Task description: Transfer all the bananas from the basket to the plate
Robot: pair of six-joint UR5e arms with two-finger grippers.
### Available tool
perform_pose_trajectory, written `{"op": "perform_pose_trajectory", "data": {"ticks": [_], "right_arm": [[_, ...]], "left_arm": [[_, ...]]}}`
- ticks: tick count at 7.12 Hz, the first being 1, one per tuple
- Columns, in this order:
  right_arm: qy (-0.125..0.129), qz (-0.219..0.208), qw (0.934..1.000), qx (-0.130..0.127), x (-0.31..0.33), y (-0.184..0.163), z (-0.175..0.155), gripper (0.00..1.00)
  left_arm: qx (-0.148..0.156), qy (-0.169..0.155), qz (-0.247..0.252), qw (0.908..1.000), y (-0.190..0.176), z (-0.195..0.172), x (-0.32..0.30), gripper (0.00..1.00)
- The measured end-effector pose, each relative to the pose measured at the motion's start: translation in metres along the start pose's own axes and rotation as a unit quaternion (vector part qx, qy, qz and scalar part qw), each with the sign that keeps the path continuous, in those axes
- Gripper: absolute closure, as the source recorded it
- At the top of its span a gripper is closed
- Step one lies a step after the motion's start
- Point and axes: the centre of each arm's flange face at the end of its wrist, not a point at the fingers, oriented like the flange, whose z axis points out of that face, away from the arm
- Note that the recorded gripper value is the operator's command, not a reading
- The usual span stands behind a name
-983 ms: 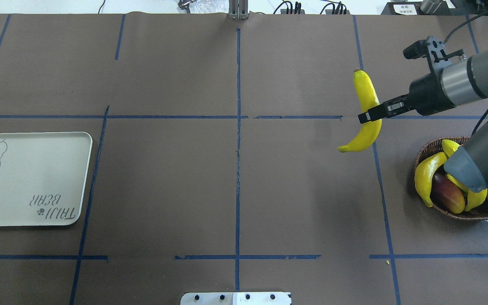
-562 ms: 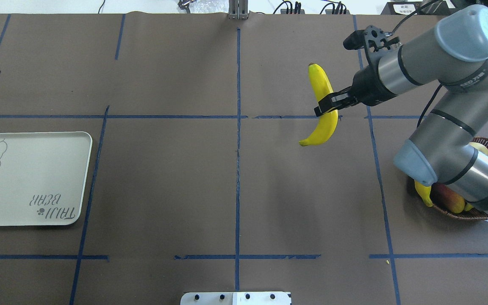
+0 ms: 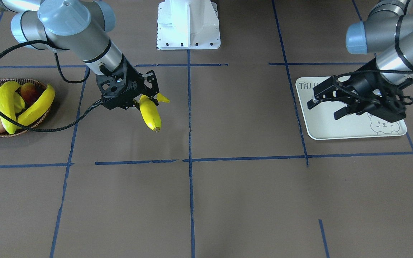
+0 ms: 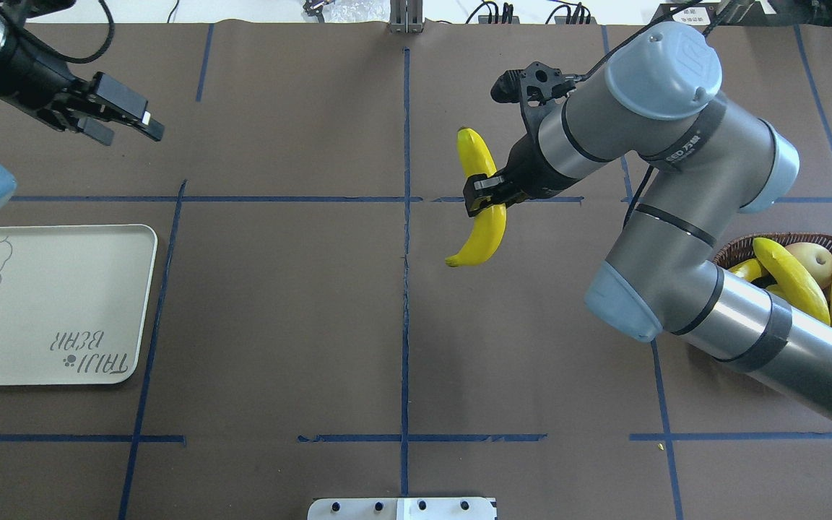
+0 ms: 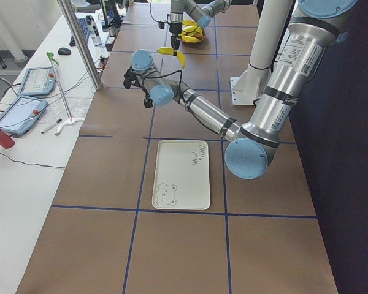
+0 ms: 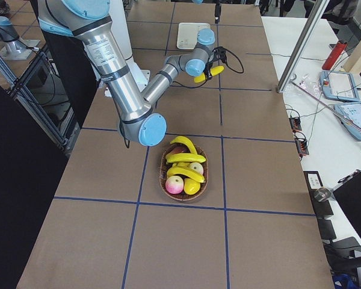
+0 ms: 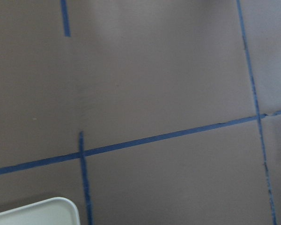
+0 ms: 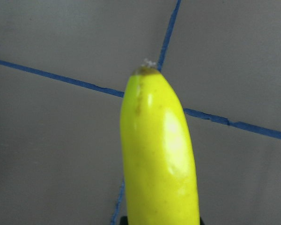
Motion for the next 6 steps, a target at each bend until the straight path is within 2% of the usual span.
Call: {"op": "perform_pose_trajectory", "data": {"ticks": [1,3,6], "right_arm": [[-0.005,0.021,0.9998,0.002,-0.024,-0.001,0.007,0.97],[-0.006,0.024,0.9994,0.023,-0.069,0.002,0.023,0.97],[-0.018,0.018,0.9992,0.032,-0.109,0.012,0.030,0.97]], "left_arm": [[0.003,0.012,-0.019,0.9997,-0.007,0.009,0.036,0.00],[0.019,0.037,-0.029,0.9987,-0.010,0.020,0.097,0.00],[0.070,0.089,-0.043,0.9927,0.022,0.078,0.153,0.00]]}}
